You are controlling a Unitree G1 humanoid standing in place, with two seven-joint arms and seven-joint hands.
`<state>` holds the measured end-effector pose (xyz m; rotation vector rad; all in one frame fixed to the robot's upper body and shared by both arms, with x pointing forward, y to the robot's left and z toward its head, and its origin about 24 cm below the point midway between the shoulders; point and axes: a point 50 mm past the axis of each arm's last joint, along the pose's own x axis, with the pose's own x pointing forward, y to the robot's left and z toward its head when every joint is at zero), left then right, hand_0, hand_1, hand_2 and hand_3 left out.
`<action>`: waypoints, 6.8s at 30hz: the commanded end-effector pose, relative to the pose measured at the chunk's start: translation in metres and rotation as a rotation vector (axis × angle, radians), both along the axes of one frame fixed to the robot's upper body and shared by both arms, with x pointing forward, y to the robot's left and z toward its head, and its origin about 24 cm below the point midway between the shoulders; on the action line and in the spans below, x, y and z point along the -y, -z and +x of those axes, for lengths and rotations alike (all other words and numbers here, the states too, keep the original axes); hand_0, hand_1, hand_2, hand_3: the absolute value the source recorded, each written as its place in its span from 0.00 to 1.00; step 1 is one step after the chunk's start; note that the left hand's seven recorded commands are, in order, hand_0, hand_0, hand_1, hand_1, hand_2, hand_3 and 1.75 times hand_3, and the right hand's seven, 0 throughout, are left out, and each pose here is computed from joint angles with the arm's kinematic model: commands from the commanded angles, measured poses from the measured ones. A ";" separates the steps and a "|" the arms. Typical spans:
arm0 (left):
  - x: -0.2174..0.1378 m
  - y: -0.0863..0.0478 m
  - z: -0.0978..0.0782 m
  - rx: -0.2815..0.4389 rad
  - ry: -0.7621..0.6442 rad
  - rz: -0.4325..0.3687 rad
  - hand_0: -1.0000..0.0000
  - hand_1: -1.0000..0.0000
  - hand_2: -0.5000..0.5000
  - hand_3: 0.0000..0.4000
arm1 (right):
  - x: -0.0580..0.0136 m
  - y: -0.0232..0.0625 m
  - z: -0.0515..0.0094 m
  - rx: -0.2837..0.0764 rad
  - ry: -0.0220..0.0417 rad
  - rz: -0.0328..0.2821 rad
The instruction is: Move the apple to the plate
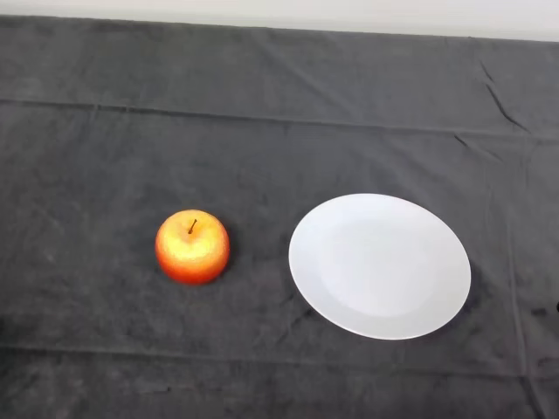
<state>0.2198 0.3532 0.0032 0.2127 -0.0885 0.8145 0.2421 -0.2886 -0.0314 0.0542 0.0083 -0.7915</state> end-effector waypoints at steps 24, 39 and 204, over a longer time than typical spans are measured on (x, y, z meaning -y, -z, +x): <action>0.011 -0.037 0.036 0.102 0.127 0.048 1.00 1.00 0.50 0.00 | -0.0255 0.0510 -0.0442 -0.245 0.0039 0.150; 0.072 -0.062 0.052 0.154 0.346 0.109 1.00 1.00 0.50 0.00 | -0.0253 0.0512 -0.0441 -0.245 0.0037 0.150; 0.351 -0.062 0.107 -0.031 1.301 0.581 0.00 0.00 0.50 1.00 | -0.0254 0.0510 -0.0442 -0.245 0.0038 0.150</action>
